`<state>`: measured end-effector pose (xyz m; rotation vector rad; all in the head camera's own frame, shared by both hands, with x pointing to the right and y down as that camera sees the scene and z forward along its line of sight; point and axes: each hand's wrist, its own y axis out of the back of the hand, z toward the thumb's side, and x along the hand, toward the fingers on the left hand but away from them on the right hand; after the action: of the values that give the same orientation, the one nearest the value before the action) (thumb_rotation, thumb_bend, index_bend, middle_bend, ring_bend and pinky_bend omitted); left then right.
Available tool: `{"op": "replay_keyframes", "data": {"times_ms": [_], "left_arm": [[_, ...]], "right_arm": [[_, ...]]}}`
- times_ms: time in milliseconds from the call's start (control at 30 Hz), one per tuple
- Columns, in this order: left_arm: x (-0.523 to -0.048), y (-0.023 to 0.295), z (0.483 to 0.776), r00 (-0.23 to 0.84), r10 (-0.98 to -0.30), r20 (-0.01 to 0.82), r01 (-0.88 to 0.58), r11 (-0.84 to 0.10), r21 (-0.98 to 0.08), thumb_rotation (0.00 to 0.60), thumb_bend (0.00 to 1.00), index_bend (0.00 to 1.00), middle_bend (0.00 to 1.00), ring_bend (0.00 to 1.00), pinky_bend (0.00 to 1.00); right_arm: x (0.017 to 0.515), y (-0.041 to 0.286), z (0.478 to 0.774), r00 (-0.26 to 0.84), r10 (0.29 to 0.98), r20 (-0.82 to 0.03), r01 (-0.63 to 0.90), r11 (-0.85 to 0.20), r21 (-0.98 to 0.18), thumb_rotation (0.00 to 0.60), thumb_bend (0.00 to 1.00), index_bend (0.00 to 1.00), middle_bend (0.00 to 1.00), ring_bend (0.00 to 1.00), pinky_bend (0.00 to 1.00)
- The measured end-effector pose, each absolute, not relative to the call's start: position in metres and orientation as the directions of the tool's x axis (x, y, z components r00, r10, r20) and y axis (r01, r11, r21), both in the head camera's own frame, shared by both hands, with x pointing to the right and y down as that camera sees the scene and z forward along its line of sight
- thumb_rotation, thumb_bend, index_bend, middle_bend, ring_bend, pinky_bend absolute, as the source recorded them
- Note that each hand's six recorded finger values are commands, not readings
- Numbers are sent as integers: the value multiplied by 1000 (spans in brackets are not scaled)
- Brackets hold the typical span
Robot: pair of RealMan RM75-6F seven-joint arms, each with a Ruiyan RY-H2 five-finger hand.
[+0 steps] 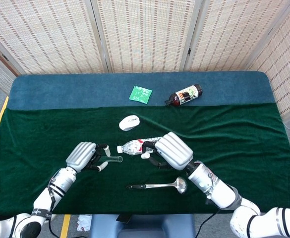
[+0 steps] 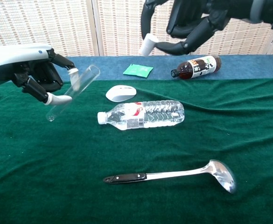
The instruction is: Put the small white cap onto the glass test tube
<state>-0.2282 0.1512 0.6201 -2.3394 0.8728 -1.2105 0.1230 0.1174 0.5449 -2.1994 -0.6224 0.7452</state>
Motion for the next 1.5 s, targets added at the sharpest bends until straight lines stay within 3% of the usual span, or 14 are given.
{"op": "replay_keyframes", "data": {"times_ms": [700, 1500], "left_arm": [[-202, 149, 623, 456, -595, 662, -361, -804, -473, 600, 523, 739, 951, 954, 900], [-201, 147, 626, 465, -579, 670, -388, -813, -434, 600, 527, 739, 952, 954, 900]], "right_arm": [[79, 119, 559, 743, 584, -326, 146, -617, -773, 600, 582, 738, 1000, 1000, 1000], [74, 122, 565, 747, 573, -337, 133, -626, -769, 600, 582, 738, 1000, 1000, 1000]]}}
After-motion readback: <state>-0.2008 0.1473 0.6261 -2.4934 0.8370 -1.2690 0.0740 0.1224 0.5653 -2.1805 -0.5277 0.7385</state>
